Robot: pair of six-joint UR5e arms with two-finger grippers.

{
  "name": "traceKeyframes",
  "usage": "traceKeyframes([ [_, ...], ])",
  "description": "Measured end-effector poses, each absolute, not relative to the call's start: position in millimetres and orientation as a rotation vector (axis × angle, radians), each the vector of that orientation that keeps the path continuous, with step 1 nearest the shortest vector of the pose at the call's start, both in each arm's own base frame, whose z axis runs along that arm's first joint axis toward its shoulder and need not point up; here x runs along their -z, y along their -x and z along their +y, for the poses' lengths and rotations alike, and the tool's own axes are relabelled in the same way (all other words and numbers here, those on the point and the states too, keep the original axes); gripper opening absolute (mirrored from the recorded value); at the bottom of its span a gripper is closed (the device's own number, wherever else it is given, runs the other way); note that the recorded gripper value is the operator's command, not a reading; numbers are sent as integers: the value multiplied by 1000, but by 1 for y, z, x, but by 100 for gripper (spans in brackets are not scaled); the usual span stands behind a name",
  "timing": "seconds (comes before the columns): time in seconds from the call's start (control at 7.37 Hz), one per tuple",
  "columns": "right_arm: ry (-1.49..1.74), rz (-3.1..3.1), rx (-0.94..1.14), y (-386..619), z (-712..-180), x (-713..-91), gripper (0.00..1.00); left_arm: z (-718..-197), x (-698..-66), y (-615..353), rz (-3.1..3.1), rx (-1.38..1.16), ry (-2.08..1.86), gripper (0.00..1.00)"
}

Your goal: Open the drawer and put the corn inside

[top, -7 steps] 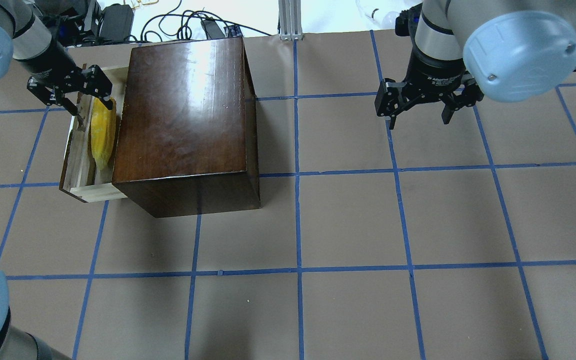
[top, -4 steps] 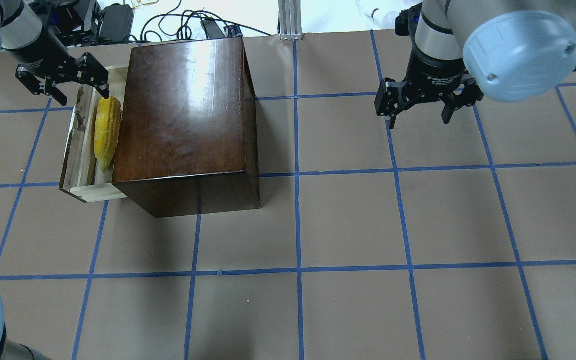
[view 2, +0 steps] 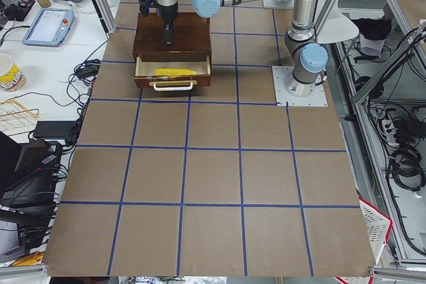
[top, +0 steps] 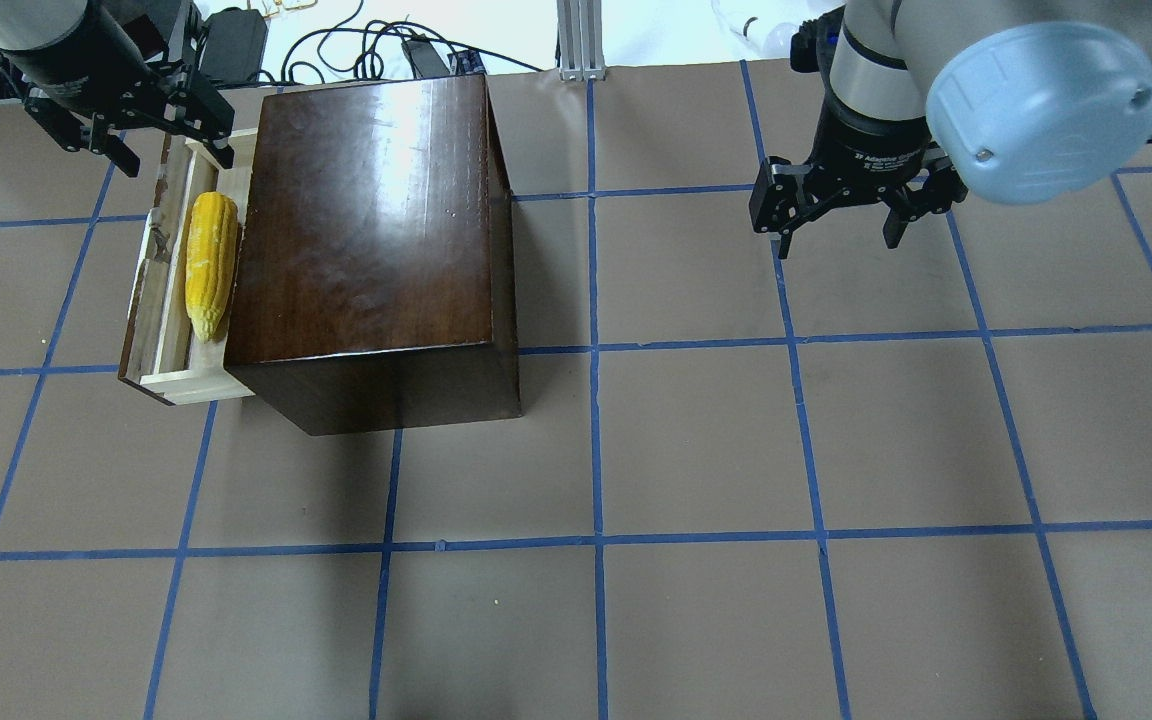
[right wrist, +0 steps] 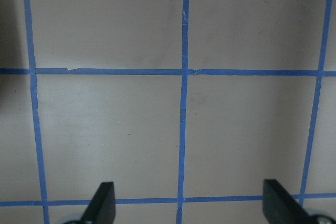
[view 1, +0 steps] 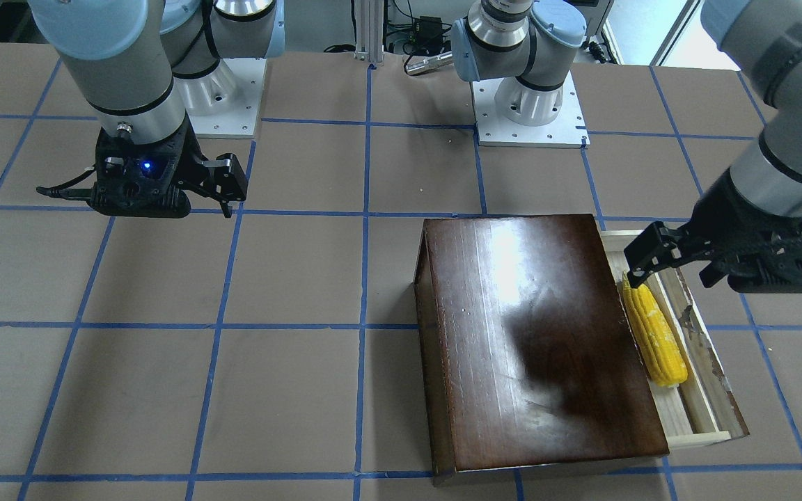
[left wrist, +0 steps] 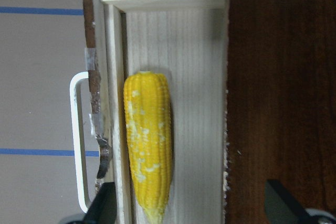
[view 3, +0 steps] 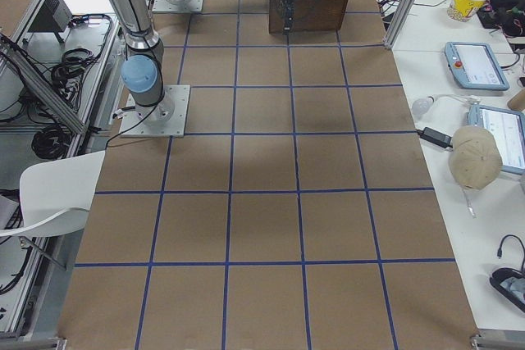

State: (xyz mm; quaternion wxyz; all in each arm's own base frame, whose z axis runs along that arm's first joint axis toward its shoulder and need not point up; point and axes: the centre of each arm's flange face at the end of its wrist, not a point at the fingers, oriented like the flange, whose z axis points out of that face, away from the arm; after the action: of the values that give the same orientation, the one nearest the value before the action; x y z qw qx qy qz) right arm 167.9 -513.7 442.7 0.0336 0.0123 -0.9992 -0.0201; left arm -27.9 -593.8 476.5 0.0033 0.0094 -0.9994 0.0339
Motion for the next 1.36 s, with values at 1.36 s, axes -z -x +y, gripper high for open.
traceKeyframes([
  [1.36,-38,-3072,62,-168,-514,-443,100,-493,-522,143,-3159,-181,192,100],
])
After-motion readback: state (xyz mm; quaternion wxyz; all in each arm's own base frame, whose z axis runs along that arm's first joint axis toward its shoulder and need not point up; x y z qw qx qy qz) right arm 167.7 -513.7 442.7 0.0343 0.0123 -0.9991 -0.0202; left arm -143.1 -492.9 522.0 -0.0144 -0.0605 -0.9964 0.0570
